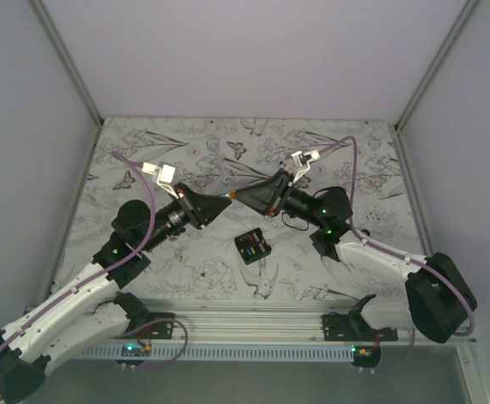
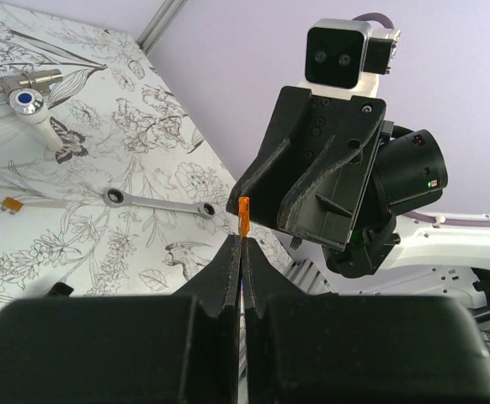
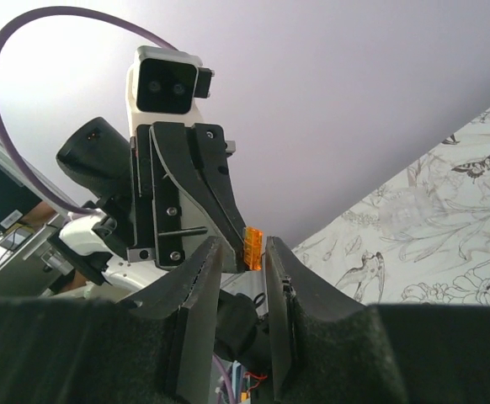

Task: Snap on the fuse box
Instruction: Adjust the fuse.

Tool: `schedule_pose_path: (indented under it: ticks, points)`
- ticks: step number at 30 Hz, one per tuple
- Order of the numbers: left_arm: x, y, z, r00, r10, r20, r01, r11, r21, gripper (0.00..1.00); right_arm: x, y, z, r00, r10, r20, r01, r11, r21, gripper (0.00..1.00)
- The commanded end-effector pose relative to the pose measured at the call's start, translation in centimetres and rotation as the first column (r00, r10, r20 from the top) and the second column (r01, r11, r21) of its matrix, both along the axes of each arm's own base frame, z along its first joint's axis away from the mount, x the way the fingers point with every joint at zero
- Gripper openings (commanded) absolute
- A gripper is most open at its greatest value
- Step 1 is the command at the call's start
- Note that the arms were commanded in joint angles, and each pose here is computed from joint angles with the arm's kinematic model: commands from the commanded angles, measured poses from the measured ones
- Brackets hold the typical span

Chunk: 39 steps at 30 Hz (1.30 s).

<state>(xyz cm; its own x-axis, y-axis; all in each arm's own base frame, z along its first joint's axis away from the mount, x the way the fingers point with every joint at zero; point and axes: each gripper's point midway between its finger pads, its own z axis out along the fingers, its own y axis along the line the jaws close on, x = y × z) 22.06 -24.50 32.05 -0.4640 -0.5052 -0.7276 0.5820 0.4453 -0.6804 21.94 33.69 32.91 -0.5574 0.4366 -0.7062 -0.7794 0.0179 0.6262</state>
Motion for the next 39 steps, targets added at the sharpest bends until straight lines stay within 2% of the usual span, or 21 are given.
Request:
schedule_pose_path:
  ticks: [1, 5, 8, 15, 20, 24, 29, 33, 39]
  points:
    - [-0.5, 0.1, 2.9, 0.998, -0.001, 0.060, 0.005, 0.997, -0.071, 0.00, -0.3, 0.3, 2.5, 0.999, 0.011, 0.050, -0.014, 0.998, 0.066, 0.33]
    - [-0.6, 0.0, 3.2, 0.998, -0.010, 0.067, 0.015, 0.997, -0.070, 0.00, -0.2, 0.5, 2.6, 0.999, 0.012, 0.053, -0.015, 0.998, 0.067, 0.31]
    - [-0.6, -0.1, 3.0, 0.998, -0.008, 0.063, 0.013, 0.997, -0.071, 0.00, -0.2, 0.6, 2.5, 0.999, 0.015, 0.052, -0.018, 0.998, 0.065, 0.26]
    - [-0.6, -0.1, 2.9, 0.998, -0.007, 0.059, 0.012, 0.997, -0.074, 0.00, -0.4, 0.6, 2.4, 0.998, 0.018, 0.054, -0.021, 0.997, 0.068, 0.00]
    - [-0.1, 0.0, 1.4, 0.999, 0.012, 0.038, -0.010, 0.999, -0.049, 0.00, -0.4, 0.4, 1.9, 0.998, 0.008, 0.061, -0.011, 0.999, 0.049, 0.00]
    - [0.5, 0.7, -1.7, 0.998, 0.067, 0.004, -0.067, 0.998, -0.007, 0.20, 0.3, -0.1, -0.5, 0.996, -0.066, 0.059, 0.070, 0.996, -0.062, 0.00]
    - [1.0, 1.7, -6.9, 0.992, 0.121, -0.046, -0.115, 0.987, 0.110, 0.35, 1.7, -1.0, -5.0, 0.986, -0.162, 0.045, 0.169, 0.943, -0.289, 0.00]
    - [1.2, 2.7, -10.9, 0.982, 0.162, -0.093, -0.138, 0.964, 0.229, 0.49, 2.6, -2.4, -9.1, 0.970, -0.240, 0.035, 0.228, 0.852, -0.471, 0.00]
    - [1.5, 4.1, -15.4, 0.962, 0.220, -0.164, -0.144, 0.913, 0.382, 0.60, 2.9, -4.3, -14.5, 0.938, -0.337, 0.079, 0.300, 0.681, -0.668, 0.00]
